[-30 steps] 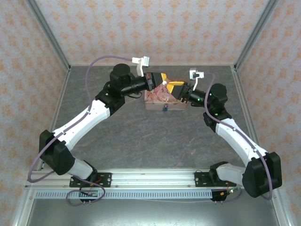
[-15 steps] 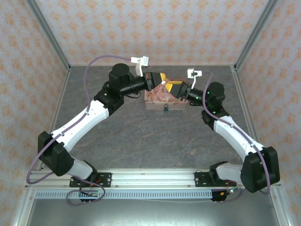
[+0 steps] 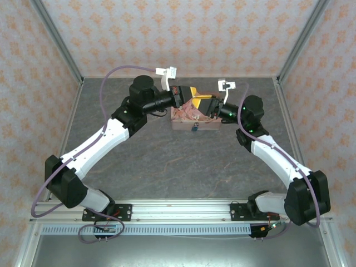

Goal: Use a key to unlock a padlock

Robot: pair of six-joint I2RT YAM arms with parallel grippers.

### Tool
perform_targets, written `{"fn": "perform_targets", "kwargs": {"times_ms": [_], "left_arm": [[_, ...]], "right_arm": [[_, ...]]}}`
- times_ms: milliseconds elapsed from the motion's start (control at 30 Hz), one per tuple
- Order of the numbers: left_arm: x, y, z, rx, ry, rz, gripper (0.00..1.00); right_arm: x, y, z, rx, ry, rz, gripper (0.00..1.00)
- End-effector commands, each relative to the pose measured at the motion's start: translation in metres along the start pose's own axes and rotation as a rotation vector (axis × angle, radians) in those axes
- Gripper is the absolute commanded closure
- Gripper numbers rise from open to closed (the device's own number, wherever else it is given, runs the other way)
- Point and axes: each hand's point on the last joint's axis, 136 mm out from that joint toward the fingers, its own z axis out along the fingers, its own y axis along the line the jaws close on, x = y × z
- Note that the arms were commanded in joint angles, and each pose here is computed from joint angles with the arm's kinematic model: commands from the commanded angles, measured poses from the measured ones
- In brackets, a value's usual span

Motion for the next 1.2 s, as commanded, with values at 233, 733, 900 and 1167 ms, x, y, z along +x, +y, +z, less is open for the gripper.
{"fn": "perform_targets", "kwargs": {"times_ms": [233, 733, 900, 1167], "left_arm": [[-0.013, -0.019, -0.008, 0.028, -0.042, 0.045, 1.0], [-0.013, -0.021, -0.011, 0.029, -0.041, 0.059, 1.0], [-0.011, -0.018, -0.01, 0.019, -0.034, 0.062, 1.0], [-0.008, -0.012, -0.006, 0.005, -0.026, 0.054, 1.0]], "right_arm": [[-0.011, 0.017, 0.003, -0.052, -0.012, -0.058, 0.81], [-0.009, 0.01, 0.003, -0.015, -0.004, -0.053, 0.74], [-0.012, 0.016, 0.004, -0.039, -0.002, -0.057, 0.73], [-0.015, 0.021, 0.004, -0.061, -0.004, -0.059, 0.7]]}}
